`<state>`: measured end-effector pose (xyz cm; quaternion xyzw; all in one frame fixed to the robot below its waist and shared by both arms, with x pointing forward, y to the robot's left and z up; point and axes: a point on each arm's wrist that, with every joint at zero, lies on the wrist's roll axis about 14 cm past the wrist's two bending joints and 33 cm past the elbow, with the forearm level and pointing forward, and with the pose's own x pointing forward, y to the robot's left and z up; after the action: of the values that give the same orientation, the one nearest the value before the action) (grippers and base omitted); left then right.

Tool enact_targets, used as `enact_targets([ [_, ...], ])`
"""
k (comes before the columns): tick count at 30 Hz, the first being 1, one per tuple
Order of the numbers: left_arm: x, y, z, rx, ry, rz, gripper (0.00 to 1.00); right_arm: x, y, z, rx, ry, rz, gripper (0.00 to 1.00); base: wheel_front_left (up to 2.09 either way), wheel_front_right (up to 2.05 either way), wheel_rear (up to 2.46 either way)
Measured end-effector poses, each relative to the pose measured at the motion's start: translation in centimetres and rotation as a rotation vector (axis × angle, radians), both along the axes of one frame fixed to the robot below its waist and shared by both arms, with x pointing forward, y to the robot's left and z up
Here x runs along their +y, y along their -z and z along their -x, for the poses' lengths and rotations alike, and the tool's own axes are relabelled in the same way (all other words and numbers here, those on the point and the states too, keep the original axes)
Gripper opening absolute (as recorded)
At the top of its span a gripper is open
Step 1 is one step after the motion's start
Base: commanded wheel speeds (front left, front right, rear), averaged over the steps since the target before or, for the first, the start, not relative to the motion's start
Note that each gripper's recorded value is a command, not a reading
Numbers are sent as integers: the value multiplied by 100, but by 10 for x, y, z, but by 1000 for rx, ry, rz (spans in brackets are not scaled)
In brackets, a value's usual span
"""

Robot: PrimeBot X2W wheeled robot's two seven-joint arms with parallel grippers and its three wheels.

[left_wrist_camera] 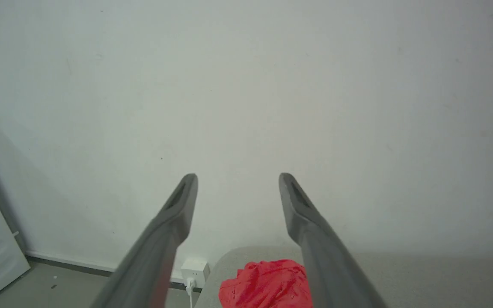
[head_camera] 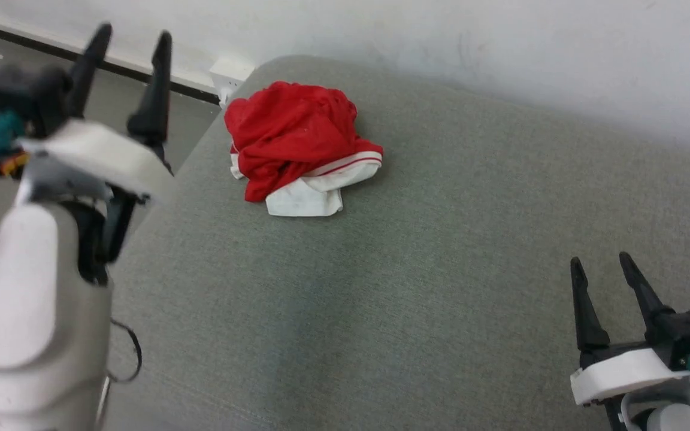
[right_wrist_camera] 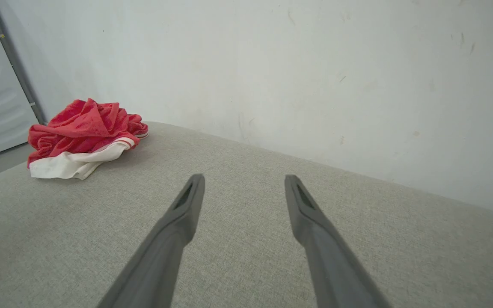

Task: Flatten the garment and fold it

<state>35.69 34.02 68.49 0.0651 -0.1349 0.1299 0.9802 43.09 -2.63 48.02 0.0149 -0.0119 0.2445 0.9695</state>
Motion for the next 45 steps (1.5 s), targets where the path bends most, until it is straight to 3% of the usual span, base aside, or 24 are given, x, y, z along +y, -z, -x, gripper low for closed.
enact_targets([
  [9,4,29,-73,289,66,-126,100,-9,-1,-19,-20,30,27,100,0,0,0],
  [17,4,83,-115,486,123,-48,100,-25,-1,-32,-29,76,64,100,0,0,0],
  [26,-5,168,-146,740,178,142,100,-36,10,-47,-16,108,117,100,0,0,0],
  [34,-4,244,-155,984,169,110,100,-55,35,-55,36,157,156,100,0,0,0],
  [42,-21,296,-157,1131,220,181,100,-68,55,-57,81,187,177,100,0,0,0],
  [43,-21,299,-158,1140,221,174,43,-71,58,-57,86,192,181,100,0,0,0],
  [44,-20,301,-160,1142,224,171,0,-73,59,-58,88,197,184,100,0,0,0],
  [45,-21,302,-161,1141,227,172,0,-75,60,-58,91,201,187,100,0,0,0],
])
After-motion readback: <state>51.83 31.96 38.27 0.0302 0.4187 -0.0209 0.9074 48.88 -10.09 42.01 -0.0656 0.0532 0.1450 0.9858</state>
